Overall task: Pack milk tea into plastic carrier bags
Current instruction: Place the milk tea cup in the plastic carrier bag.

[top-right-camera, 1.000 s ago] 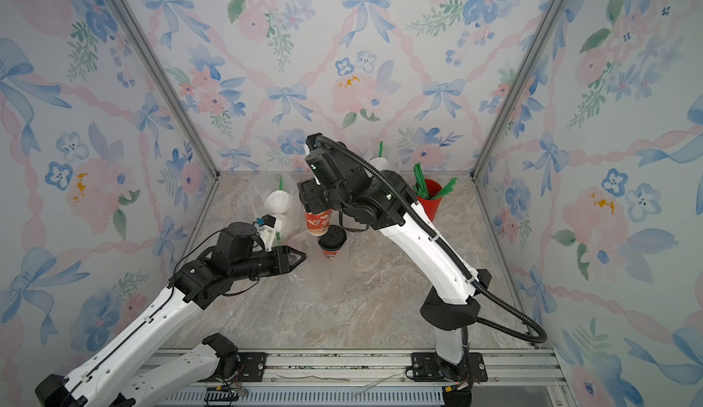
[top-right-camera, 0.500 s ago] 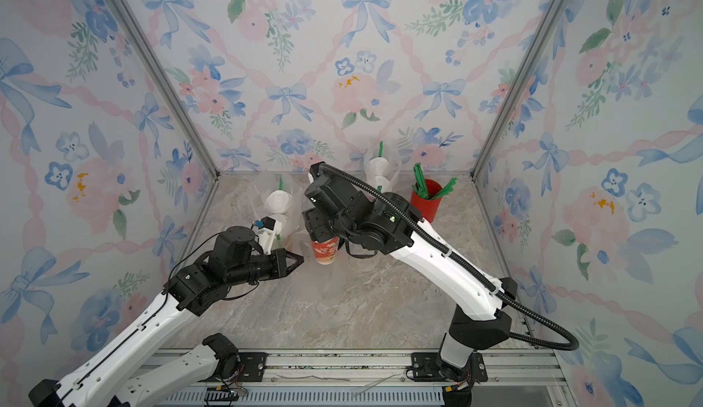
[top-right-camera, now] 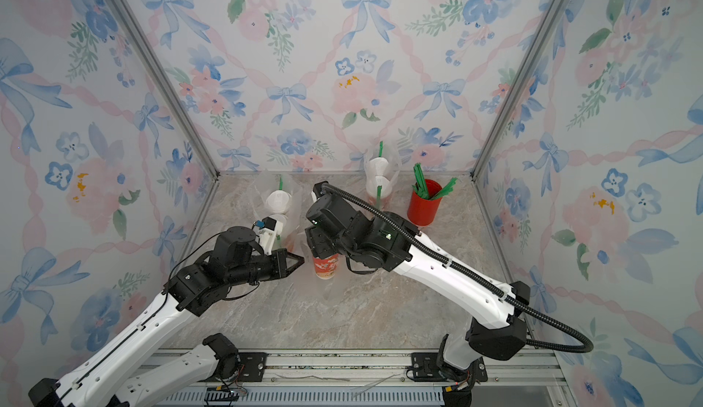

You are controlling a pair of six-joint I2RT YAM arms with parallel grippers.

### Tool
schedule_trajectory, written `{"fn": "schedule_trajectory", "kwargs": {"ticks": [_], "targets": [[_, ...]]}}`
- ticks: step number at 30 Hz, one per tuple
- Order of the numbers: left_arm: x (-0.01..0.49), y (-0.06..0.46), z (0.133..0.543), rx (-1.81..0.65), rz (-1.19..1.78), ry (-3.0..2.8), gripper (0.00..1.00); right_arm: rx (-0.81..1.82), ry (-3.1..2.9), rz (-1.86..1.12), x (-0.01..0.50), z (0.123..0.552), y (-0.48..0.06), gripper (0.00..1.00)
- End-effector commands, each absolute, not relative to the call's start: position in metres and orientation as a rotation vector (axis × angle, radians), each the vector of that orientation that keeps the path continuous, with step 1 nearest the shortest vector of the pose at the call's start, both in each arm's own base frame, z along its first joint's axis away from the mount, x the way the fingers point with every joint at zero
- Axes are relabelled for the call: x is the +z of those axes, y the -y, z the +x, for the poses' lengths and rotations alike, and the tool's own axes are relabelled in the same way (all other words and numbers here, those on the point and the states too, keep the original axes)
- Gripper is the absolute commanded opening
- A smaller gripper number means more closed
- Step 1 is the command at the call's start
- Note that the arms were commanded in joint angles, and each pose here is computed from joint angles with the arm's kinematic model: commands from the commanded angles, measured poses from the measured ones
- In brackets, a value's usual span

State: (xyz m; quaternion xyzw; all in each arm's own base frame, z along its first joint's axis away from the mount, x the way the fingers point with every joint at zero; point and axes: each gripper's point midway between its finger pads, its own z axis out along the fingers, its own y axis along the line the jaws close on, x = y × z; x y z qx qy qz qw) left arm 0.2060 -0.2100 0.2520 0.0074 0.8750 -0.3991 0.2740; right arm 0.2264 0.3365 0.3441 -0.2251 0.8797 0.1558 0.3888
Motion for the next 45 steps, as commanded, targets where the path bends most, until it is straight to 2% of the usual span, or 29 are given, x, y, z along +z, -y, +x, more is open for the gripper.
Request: {"fn": "schedule_trajectory", "kwargs": {"ticks": [1, 27, 33, 36, 38, 43, 45], "targets": [[0.264, 0.211, 0.205, -1.093, 0.010, -2.338, 0.00, 0.440, -2.191, -0.525, 0.349, 0.227, -0.342, 0.60], [0.284, 0.209, 0.209, -1.102, -0.021, -2.284, 0.00, 0.353, -2.274, -0.533, 0.230, 0.232, -0.350, 0.59], [0.281, 0.208, 0.210, -1.094, -0.023, -2.290, 0.00, 0.324, -2.308, -0.549, 0.207, 0.229, -0.346, 0.63], [0.280, 0.208, 0.211, -1.086, -0.024, -2.293, 0.00, 0.314, -2.326, -0.555, 0.203, 0.227, -0.344, 0.71], [0.279, 0.207, 0.211, -1.079, -0.028, -2.294, 0.03, 0.317, -2.331, -0.557, 0.206, 0.226, -0.344, 0.78], [0.274, 0.204, 0.216, -1.032, -0.018, -2.296, 0.28, 0.331, -2.313, -0.560, 0.231, 0.227, -0.344, 0.87], [0.271, 0.204, 0.218, -1.013, -0.008, -2.301, 0.33, 0.344, -2.307, -0.553, 0.243, 0.229, -0.343, 0.89]]}}
